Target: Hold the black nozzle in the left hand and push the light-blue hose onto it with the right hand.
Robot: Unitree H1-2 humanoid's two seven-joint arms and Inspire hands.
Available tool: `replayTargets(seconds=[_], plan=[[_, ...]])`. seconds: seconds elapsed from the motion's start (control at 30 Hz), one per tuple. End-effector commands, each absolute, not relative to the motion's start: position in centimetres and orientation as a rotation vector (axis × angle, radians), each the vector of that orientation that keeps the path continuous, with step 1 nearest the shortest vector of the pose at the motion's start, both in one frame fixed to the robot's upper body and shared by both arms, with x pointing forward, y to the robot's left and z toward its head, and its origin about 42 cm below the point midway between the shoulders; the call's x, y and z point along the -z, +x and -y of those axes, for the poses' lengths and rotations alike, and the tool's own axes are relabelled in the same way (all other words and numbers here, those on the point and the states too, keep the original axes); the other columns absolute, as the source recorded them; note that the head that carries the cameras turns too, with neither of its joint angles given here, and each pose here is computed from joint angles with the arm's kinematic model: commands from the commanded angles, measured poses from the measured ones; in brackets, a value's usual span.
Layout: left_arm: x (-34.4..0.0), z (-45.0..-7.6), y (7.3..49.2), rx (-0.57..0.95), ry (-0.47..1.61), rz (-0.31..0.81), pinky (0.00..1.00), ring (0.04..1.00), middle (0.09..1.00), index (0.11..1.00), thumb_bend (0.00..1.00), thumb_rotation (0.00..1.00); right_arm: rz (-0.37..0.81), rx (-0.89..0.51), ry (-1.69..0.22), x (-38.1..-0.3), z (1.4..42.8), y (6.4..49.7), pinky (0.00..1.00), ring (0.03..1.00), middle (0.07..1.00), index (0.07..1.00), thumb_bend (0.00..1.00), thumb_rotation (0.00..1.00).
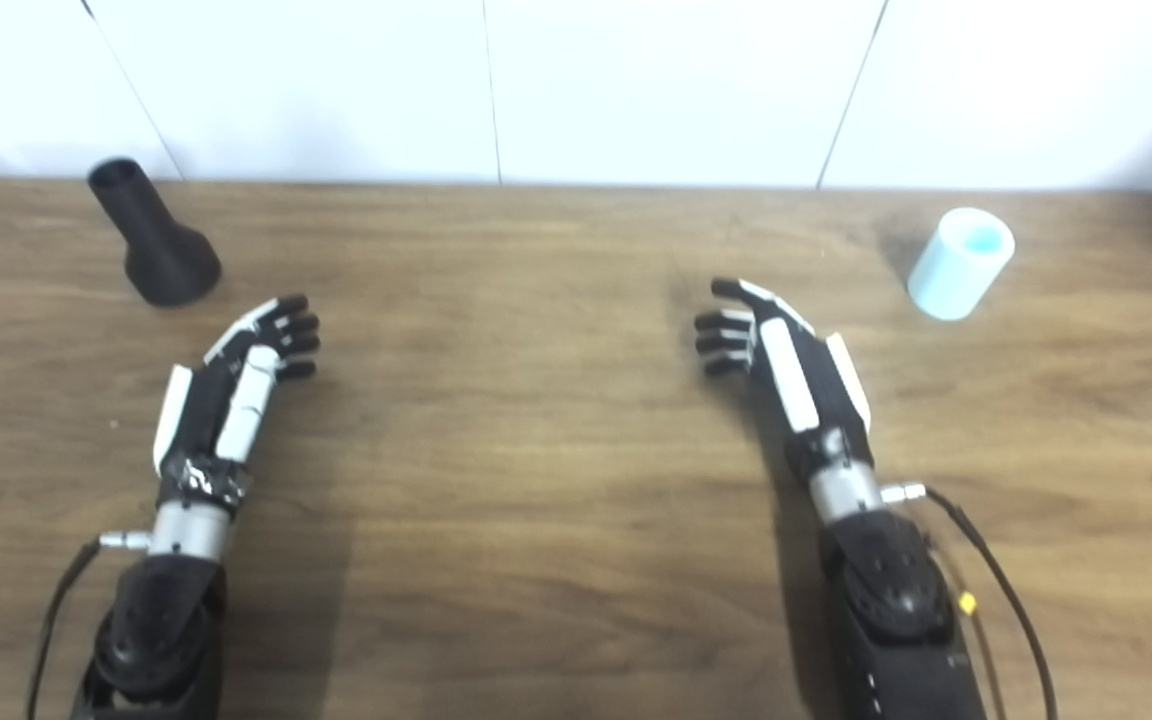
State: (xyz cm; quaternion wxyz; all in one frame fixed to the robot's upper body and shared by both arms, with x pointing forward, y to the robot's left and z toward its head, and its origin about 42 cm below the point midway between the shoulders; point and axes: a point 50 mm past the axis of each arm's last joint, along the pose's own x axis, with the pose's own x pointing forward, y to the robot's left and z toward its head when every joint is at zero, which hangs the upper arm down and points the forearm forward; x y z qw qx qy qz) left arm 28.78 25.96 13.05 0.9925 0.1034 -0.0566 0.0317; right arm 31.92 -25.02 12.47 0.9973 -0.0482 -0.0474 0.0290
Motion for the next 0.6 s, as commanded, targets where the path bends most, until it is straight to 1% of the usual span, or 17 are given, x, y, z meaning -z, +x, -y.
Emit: replayTargets(seconds=[0.0,0.13,0.27,0.4,0.57], plan=[[-13.09,-25.66,28.95,-0.059,0.2,0.124,0.75,0.773,0.787,0.811,0.37,0.73,0.124,-0.062,-0.091,-12.96,24.9,32.44,0.54,0.633,0.66,0.759,0.33,0.97],[-12.95,-25.59,28.88,-0.064,0.198,0.114,0.76,0.781,0.79,0.817,0.37,0.72,0.121,-0.062,-0.086,-12.72,24.86,32.48,0.54,0.639,0.662,0.756,0.33,0.96],[-12.71,-25.48,28.88,-0.068,0.184,0.113,0.77,0.781,0.785,0.81,0.36,0.69,0.123,-0.061,-0.089,-12.5,24.9,32.51,0.53,0.635,0.655,0.746,0.33,0.95],[-12.66,-25.34,28.81,-0.069,0.182,0.116,0.77,0.78,0.788,0.807,0.36,0.69,0.124,-0.055,-0.086,-12.36,24.92,32.45,0.52,0.627,0.651,0.74,0.32,0.93],[-12.46,-25.35,28.86,-0.074,0.182,0.107,0.78,0.785,0.795,0.807,0.37,0.71,0.123,-0.061,-0.082,-12.07,24.92,32.53,0.53,0.636,0.664,0.745,0.32,0.93]])
